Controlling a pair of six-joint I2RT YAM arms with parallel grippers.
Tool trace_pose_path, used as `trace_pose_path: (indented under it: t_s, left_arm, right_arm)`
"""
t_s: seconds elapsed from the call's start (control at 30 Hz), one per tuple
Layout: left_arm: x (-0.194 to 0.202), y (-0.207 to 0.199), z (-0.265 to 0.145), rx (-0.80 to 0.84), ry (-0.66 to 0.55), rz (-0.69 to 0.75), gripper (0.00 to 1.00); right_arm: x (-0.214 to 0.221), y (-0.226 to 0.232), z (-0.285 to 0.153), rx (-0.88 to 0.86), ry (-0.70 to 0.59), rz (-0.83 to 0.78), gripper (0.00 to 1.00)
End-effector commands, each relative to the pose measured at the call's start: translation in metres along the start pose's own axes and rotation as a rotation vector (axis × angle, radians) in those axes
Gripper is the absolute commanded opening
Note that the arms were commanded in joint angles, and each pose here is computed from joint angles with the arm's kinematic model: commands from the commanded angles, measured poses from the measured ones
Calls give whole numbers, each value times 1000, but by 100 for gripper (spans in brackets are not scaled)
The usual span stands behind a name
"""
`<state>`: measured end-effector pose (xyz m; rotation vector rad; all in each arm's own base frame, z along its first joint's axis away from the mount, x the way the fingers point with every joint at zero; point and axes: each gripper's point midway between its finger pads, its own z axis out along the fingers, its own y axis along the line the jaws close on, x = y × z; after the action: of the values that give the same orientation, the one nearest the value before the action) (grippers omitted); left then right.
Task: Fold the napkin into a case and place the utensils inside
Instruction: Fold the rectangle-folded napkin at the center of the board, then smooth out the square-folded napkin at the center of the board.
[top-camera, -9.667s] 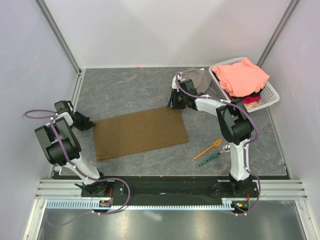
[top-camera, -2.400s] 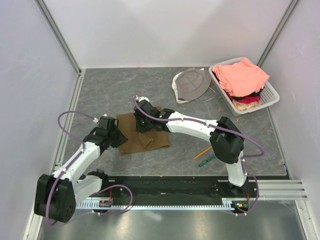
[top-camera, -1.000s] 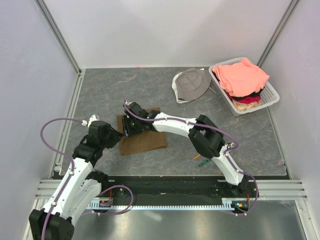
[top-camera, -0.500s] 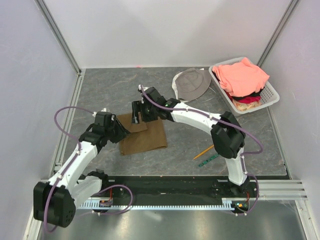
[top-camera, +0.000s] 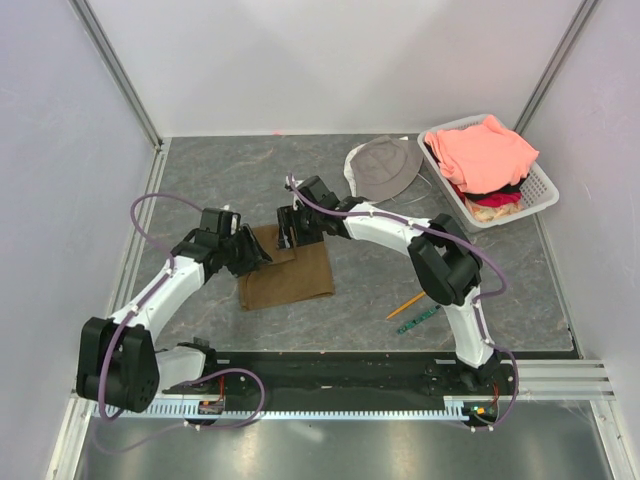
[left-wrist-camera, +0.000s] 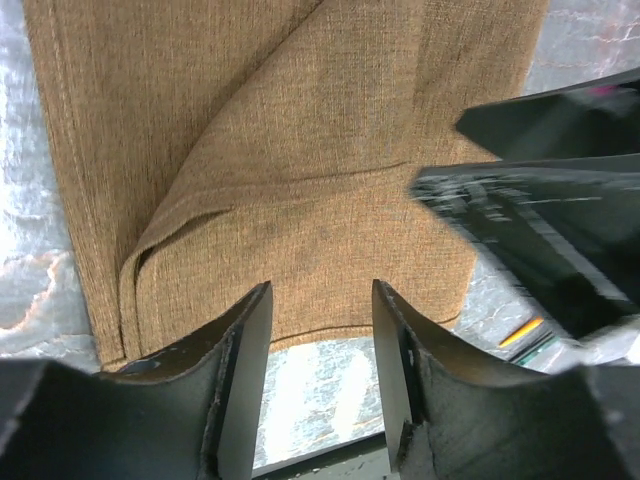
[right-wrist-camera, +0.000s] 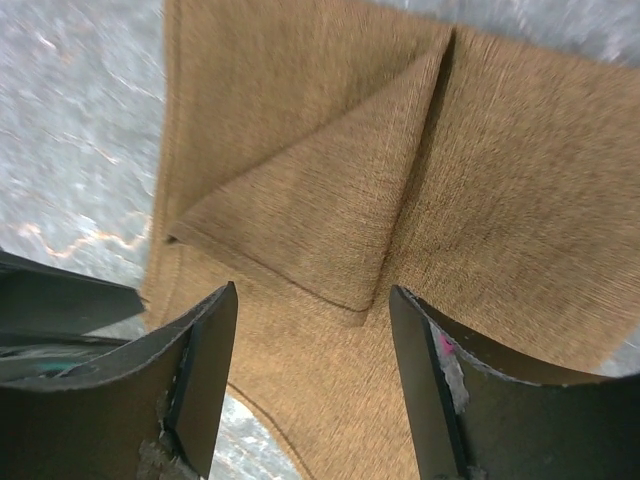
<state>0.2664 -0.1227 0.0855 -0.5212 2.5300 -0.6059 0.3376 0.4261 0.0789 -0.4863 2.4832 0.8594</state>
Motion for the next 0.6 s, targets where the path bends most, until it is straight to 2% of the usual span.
trace_pose_path:
  t_s: [0.0,0.13,0.37,0.57]
  left_arm:
    - [-19,-15,-6,37,-29,100,52]
    - [-26,-21,-13,66,-51,101,52]
    - [-26,-25,-22,101,-61,87,51]
    - [-26,-23,-30,110,-77,83,50]
  right_arm:
    - [6,4,12,-42,18,-33,69]
    - [14,0,20,-50,36,-26,65]
    - [18,3,28,-77,40,3,53]
    - [8,13,33,-111,21,34,29]
